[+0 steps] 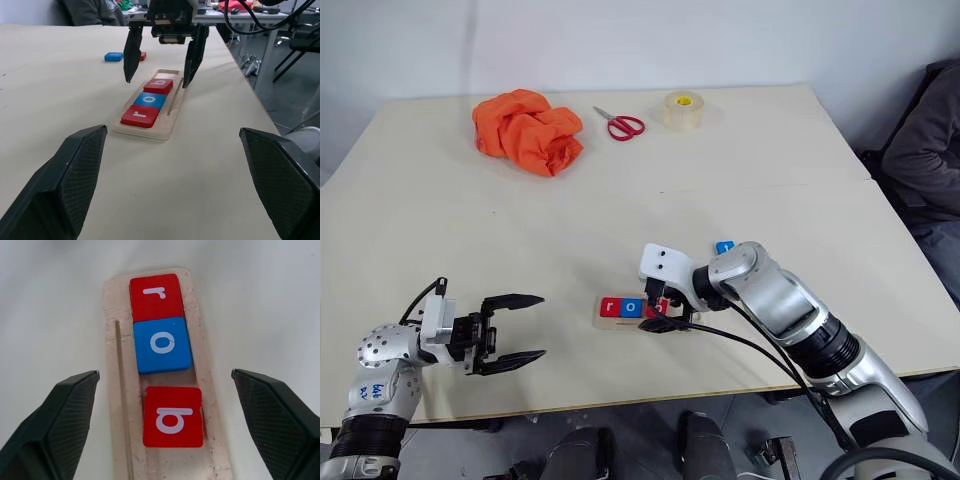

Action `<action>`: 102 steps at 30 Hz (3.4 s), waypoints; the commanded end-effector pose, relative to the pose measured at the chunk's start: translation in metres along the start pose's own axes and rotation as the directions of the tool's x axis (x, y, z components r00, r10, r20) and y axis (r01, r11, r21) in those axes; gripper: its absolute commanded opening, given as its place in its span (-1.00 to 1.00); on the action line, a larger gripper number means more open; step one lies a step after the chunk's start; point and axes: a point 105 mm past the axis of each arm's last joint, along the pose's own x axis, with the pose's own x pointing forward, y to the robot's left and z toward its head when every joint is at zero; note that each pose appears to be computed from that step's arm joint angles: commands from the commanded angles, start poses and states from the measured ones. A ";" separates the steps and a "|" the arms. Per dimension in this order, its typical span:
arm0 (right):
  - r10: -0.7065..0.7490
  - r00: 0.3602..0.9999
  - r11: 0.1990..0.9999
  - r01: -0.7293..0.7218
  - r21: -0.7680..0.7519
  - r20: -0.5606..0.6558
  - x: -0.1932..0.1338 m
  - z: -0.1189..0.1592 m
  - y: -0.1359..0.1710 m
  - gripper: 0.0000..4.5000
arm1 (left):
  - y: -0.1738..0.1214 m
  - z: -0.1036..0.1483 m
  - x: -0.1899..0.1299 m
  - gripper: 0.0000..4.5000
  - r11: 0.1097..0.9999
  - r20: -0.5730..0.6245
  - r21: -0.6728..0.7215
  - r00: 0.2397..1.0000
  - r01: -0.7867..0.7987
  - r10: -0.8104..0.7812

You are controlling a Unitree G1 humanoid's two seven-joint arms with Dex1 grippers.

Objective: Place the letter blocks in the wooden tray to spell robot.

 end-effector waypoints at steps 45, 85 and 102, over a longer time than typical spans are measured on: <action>-0.065 0.997 0.996 0.067 -0.058 0.038 -0.025 -0.007 -0.018 -0.99 | 0.003 0.002 0.013 1.00 1.000 0.032 0.011 0.999 0.001 -0.001; -0.769 0.634 0.585 0.647 0.489 0.083 -0.149 -0.114 0.017 0.98 | 0.021 0.004 0.023 1.00 0.998 0.054 -0.011 0.997 0.054 -0.054; -0.769 0.633 0.576 0.620 0.533 0.094 -0.132 -0.117 0.010 0.98 | 0.023 0.007 0.028 1.00 0.998 0.062 0.001 0.996 0.062 -0.062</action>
